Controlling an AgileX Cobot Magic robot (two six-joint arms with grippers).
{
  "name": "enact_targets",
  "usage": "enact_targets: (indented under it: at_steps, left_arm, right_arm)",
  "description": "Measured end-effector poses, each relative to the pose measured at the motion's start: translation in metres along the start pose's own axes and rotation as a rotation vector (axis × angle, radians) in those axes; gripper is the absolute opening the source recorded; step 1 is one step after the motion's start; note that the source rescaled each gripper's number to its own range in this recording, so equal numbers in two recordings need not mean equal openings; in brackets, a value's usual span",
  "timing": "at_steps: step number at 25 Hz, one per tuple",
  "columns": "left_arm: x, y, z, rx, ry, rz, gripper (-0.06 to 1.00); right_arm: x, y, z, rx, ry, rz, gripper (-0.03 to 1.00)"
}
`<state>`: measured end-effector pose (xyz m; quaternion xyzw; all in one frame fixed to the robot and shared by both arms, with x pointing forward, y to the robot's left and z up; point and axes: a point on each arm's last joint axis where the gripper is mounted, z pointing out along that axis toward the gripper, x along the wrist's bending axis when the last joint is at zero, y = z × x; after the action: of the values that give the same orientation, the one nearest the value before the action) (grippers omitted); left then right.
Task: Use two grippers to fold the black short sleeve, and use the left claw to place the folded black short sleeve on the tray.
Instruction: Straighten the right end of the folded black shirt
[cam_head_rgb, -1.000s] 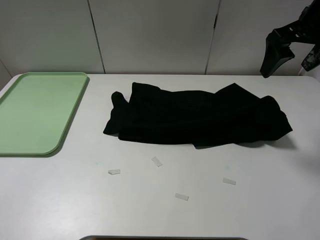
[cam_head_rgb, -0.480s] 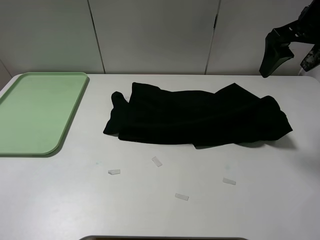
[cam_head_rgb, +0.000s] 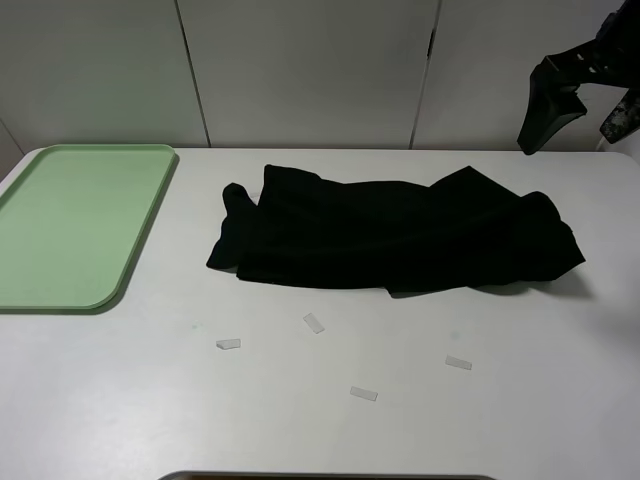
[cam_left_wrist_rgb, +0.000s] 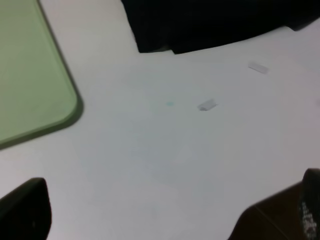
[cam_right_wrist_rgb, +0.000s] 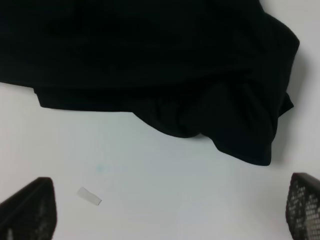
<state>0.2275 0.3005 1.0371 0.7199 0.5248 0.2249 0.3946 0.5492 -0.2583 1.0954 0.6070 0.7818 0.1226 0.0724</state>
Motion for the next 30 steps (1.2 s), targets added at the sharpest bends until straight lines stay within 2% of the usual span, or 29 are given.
enact_targets:
  at_steps: [8, 12, 18, 23, 27, 30]
  left_arm:
    - [-0.003, 0.000, 0.001, -0.024, 0.210, -0.154, 0.99]
    - [-0.003, 0.001, 0.002, -0.031, 0.279, -0.204, 0.99]
    - [-0.004, 0.001, 0.002, -0.034, 0.296, -0.217, 0.99]
    - [-0.004, 0.001, 0.002, -0.034, 0.296, -0.217, 0.99]
    - [-0.004, 0.001, 0.002, -0.034, 0.296, -0.217, 0.99]
    - [-0.004, 0.001, 0.002, -0.034, 0.296, -0.217, 0.99]
  right_arm:
    - [0.003, 0.001, 0.000, -0.005, 0.032, 0.027, 1.00]
    - [0.004, 0.001, 0.000, -0.013, 0.041, 0.030, 1.00]
    - [0.002, 0.010, 0.001, -0.107, 0.025, 0.023, 1.00]
    - [-0.008, 0.027, 0.027, -0.148, -0.046, -0.009, 1.00]
    - [-0.018, 0.039, 0.065, -0.118, -0.105, -0.023, 1.00]
    - [-0.032, 0.042, 0.094, -0.074, -0.133, 0.026, 1.00]
